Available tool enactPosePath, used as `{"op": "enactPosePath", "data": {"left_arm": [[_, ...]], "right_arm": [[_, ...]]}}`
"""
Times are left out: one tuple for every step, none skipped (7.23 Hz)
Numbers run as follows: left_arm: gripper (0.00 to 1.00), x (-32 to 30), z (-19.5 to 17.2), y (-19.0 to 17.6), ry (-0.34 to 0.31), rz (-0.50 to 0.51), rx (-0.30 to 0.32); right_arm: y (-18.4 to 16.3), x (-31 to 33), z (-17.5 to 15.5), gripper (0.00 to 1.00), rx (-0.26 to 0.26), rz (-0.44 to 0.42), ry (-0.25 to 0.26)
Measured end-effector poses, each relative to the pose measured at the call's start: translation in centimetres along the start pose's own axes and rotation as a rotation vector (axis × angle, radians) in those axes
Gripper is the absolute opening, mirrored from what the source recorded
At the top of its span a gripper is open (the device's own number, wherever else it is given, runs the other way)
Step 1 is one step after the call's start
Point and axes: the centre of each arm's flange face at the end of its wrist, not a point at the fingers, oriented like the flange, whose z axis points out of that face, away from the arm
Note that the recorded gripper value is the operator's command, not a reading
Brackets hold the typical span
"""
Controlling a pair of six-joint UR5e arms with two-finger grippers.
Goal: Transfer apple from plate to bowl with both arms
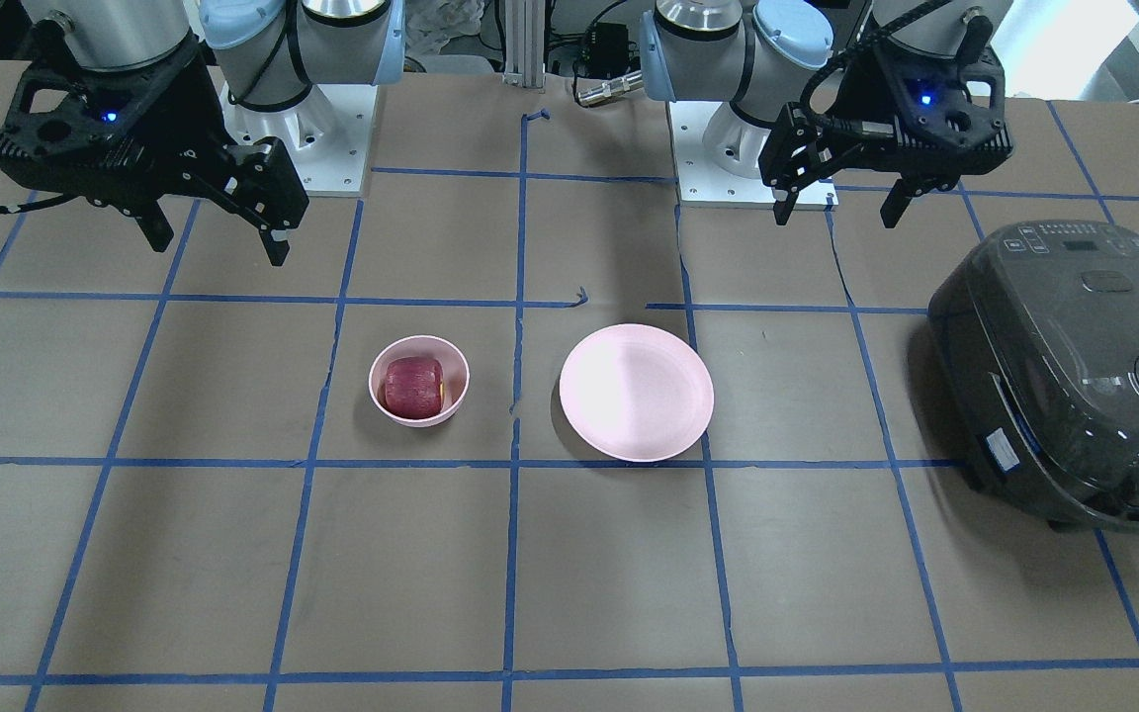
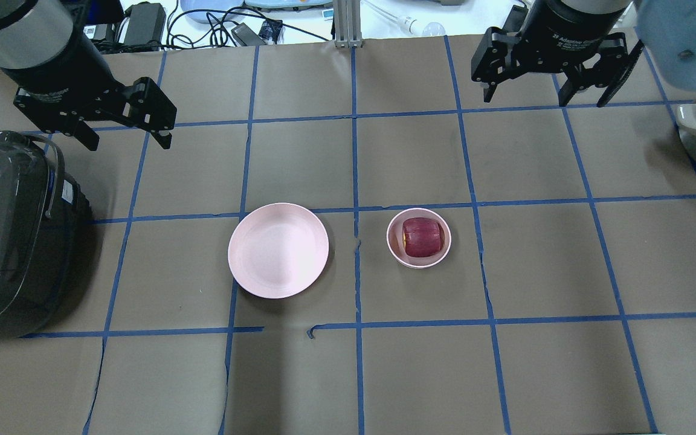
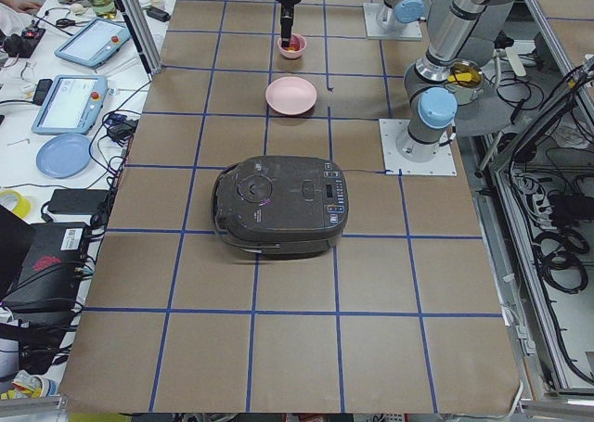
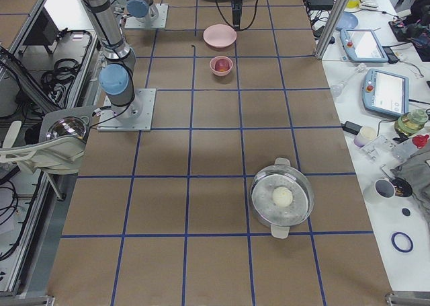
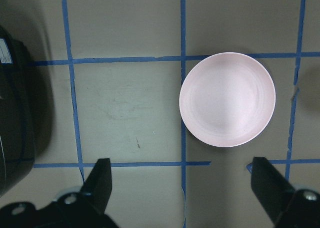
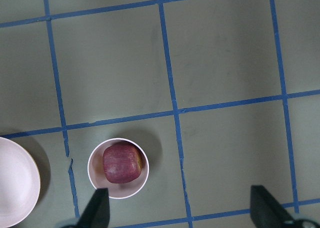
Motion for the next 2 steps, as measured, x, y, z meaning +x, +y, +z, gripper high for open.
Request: {"op": "enactPosePath", "data": {"left_arm": [[1.0, -0.01, -0.09, 0.06, -0.001, 0.0, 0.002], [1.0, 0.0, -0.15, 0.09, -0.001, 0.0, 0.004]], "right_arm": [[0.01, 0.0, 0.0, 1.0, 0.0, 0.0, 0.0], [0.01, 0.01, -0.01, 1.0, 0.0, 0.0, 0.001]]}}
